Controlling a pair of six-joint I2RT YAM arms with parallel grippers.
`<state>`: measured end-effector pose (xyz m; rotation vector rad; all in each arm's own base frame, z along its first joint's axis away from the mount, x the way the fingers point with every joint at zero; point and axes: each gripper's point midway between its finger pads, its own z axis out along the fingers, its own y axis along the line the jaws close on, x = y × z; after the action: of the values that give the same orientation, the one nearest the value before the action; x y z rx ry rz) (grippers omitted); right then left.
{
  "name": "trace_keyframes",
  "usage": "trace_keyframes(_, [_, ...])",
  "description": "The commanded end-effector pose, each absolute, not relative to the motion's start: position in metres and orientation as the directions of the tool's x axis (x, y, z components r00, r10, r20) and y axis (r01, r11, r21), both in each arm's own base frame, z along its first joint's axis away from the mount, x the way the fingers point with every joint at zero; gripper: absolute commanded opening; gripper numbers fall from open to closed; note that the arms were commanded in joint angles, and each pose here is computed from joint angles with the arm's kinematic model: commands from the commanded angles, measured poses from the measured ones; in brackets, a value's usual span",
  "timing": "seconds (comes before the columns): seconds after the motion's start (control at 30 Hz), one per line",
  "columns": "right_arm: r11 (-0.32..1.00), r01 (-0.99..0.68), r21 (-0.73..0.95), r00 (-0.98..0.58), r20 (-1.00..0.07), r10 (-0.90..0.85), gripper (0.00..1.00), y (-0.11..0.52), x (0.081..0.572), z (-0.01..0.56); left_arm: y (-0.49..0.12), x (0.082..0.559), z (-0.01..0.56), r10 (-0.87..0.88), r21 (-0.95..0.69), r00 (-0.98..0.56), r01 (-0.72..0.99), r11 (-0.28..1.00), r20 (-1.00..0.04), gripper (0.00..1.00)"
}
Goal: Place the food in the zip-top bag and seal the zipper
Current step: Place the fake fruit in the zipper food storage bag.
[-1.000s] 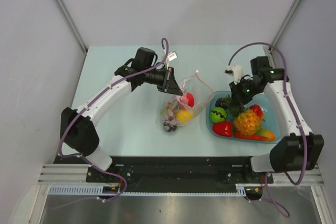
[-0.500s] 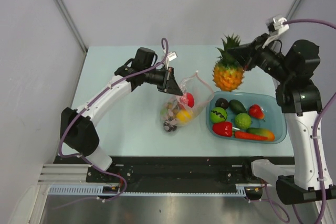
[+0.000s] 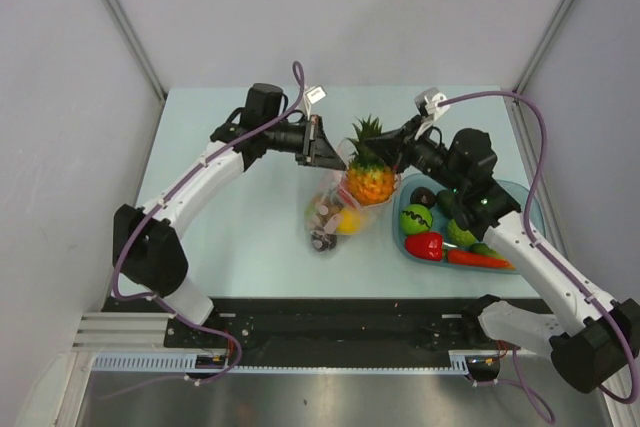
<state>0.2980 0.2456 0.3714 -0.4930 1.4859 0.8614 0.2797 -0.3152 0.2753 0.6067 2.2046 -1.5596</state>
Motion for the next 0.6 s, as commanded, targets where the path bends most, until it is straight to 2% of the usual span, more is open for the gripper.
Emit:
trace_keyframes(0.0, [0.656,-0.739,0.152,-0.004,-0.975,0.222,0.00,0.241,0.298,0.380,-0.313,0.264,0.316,0.110,-0.778,-0.798,0.602,0.179,-0.592,0.00])
trace_keyframes(0.17, [0.683,-0.685,0.254,-0.102,-0.962,0.255,0.00,0.239,0.301,0.359,-0.310,0.264,0.322,0.063,-0.781,-0.798,0.601,0.173,-0.600,0.00])
trace_keyframes(0.23, [0.704,-0.661,0.259,-0.065,-0.955,0.291,0.00,0.237,0.307,0.366,-0.311,0.265,0.326,0.042,-0.768,-0.781,0.622,0.154,-0.623,0.00])
trace_keyframes(0.43, [0.779,-0.583,0.232,0.039,-0.949,0.312,0.00,0.249,0.317,0.370,-0.314,0.267,0.322,0.030,-0.797,-0.808,0.585,0.152,-0.588,0.00])
trace_keyframes(0.57, [0.724,-0.616,0.312,-0.054,-0.933,0.356,0.00,0.265,0.311,0.363,-0.314,0.269,0.327,0.016,-0.792,-0.802,0.593,0.146,-0.597,0.00])
